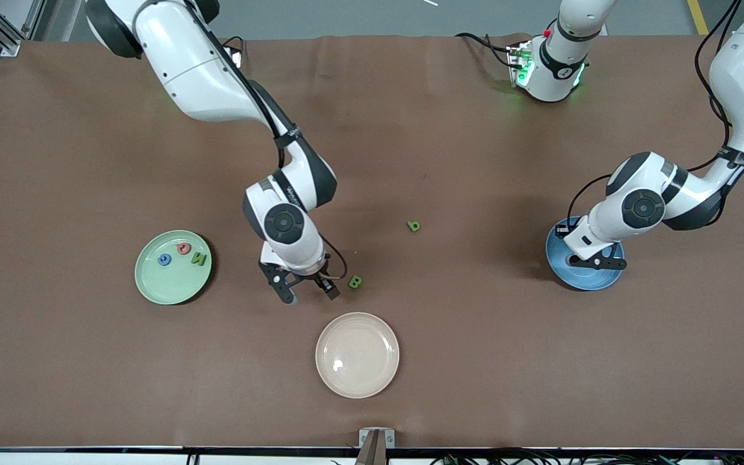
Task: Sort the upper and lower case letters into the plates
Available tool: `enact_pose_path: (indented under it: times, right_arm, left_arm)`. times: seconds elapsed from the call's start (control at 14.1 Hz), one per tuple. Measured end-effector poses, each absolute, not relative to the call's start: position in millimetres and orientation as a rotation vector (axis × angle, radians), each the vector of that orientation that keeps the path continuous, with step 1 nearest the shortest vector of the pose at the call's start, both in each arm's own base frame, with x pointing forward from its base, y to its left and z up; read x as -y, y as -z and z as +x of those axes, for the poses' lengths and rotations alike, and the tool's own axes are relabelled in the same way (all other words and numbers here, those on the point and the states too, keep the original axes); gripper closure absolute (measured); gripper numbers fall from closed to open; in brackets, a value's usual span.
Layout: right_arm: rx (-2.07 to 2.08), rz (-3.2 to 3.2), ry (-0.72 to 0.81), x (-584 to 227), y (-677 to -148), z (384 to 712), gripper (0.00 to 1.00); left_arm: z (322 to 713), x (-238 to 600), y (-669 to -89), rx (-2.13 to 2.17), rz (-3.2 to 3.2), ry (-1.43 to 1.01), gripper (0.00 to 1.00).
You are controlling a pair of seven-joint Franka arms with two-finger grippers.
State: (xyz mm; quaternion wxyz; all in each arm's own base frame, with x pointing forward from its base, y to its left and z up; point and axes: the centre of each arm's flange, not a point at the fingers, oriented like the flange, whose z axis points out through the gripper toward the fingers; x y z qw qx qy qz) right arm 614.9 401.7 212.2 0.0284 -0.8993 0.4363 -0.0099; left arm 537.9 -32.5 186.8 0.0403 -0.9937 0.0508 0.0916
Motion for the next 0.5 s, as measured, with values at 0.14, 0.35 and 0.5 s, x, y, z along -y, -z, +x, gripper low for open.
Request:
enact_pose_path:
  times: [0.14,0.35,0.5]
  right_arm:
    - [-1.25,-2.824,0.029,-421.5,-206.4,609.4,0.0]
    - [-1.174,-2.881,0.009,-447.3,-196.0,600.8,0.0]
    - [-1.148,-2.91,-0.005,-464.7,-192.6,598.2,0.0]
  left_arm:
    - [537.8,31.8,-186.2,-0.154,-3.043,-0.282,0.74]
    - [538.0,31.8,-186.3,-0.154,-3.044,-0.282,0.66]
    - [540.3,32.0,-188.6,-0.154,-3.045,-0.272,0.49]
